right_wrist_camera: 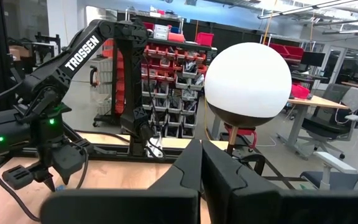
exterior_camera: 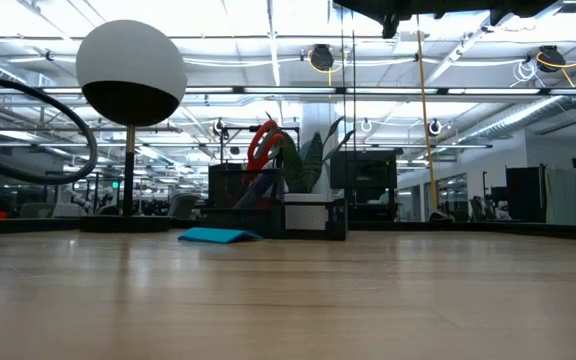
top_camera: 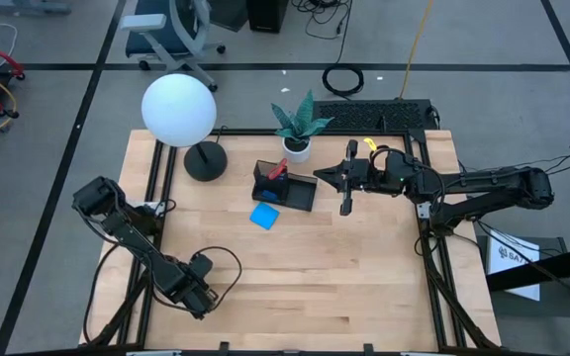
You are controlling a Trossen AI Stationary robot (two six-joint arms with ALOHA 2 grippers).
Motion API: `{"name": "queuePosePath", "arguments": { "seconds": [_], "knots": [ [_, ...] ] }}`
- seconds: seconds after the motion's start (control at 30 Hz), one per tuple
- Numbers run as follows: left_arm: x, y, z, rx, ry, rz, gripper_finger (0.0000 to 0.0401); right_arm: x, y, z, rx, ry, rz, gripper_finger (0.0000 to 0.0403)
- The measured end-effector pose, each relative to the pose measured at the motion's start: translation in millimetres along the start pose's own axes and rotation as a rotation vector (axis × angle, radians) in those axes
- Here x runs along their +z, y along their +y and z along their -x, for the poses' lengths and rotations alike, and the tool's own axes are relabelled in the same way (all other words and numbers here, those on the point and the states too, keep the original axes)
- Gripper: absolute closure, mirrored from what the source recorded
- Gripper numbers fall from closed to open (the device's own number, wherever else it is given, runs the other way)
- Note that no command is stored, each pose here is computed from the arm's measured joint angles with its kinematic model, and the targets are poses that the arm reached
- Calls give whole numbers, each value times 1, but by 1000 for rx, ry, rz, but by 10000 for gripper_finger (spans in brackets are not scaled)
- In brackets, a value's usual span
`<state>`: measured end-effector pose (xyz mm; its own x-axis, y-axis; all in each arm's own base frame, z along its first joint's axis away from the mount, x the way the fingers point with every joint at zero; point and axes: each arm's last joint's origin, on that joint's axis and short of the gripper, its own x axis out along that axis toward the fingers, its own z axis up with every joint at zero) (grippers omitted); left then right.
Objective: Pick and place office supplies into organizer
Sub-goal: Put the blue binder clip into the desk organizer
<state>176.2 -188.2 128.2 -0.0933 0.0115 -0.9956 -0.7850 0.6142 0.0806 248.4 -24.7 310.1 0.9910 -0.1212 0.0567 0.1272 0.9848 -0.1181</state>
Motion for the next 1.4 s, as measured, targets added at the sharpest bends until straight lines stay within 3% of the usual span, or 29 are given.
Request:
{"name": "queuePosePath", "arguments": {
  "seconds": [0.6,0.97,1.4],
  "knots": [
    [3,4,1,-49,-26,-72,249,0,0,0,0,0,0,403],
    [4,7,-1,-85,-25,-54,351,0,0,0,0,0,0,403],
    [4,8,0,-88,-37,-51,342,0,0,0,0,0,0,403]
  ]
}}
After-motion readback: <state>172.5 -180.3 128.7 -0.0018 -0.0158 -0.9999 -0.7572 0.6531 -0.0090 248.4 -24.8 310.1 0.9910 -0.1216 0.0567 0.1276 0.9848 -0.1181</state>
